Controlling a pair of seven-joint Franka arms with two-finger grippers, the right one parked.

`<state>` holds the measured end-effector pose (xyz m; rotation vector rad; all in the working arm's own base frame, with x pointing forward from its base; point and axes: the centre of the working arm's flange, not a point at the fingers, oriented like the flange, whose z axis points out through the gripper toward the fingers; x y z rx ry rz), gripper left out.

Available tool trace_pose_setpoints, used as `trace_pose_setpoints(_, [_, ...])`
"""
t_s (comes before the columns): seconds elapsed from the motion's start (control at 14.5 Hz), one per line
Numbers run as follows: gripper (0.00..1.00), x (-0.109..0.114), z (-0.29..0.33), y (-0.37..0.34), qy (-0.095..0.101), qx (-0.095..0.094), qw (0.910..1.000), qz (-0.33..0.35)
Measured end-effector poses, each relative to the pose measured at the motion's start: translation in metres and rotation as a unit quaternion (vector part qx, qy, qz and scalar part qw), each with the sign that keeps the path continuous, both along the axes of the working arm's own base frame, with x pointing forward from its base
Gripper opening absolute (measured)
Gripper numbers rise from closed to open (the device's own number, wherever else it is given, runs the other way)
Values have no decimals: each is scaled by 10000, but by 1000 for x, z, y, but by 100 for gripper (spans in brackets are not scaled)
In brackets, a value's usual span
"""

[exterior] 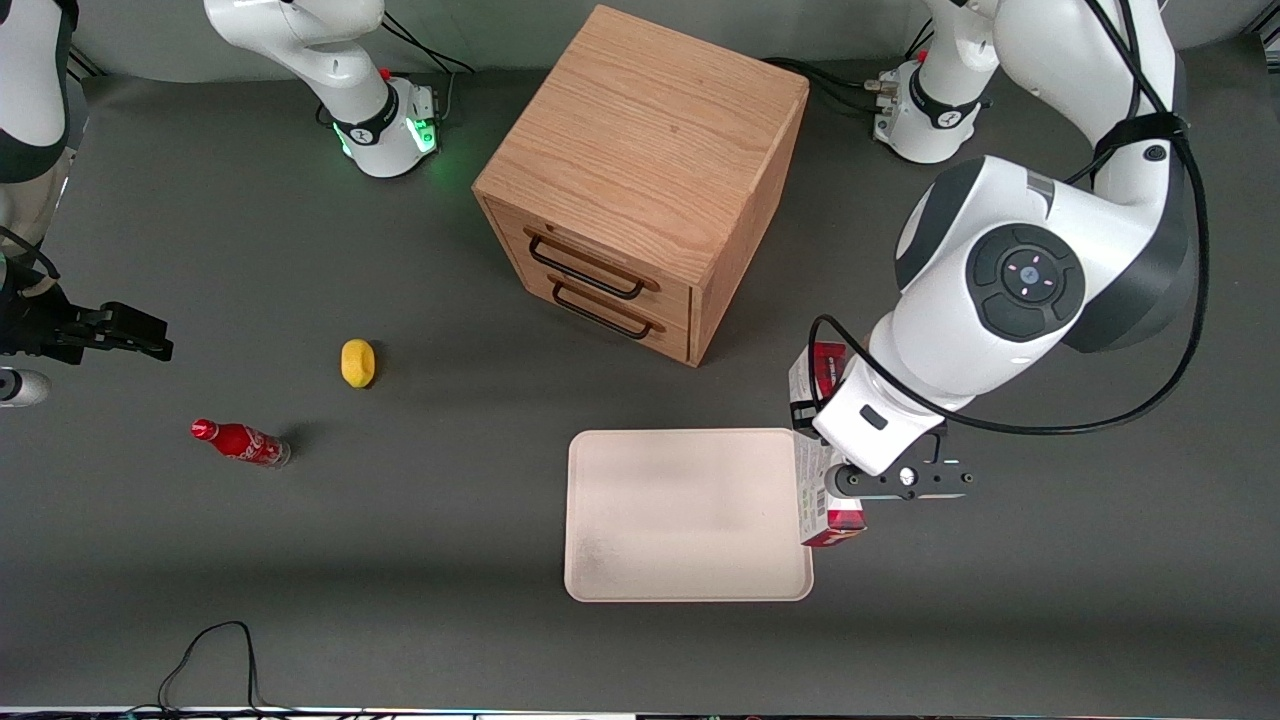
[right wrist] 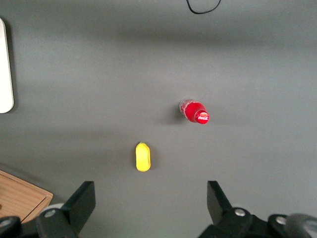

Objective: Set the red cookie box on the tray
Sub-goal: 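Lift the cookie box and carry it over the tray's edge, then lower the box upright onto the tray with the left gripper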

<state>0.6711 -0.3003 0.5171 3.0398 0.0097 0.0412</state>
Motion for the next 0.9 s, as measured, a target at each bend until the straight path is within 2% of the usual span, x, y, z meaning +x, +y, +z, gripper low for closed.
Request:
trace_pose_setpoints(0.28, [2, 10, -57, 1, 375, 164, 9989, 206])
trace_pose_setpoints(0.41, [2, 20, -96, -1, 480, 200, 9975, 484])
trace_pose_setpoints(0.62, [2, 29, -142, -2, 557, 316, 9959, 633])
trace_pose_setpoints(0.9, [2, 37, -189, -10, 448, 434, 9964, 578])
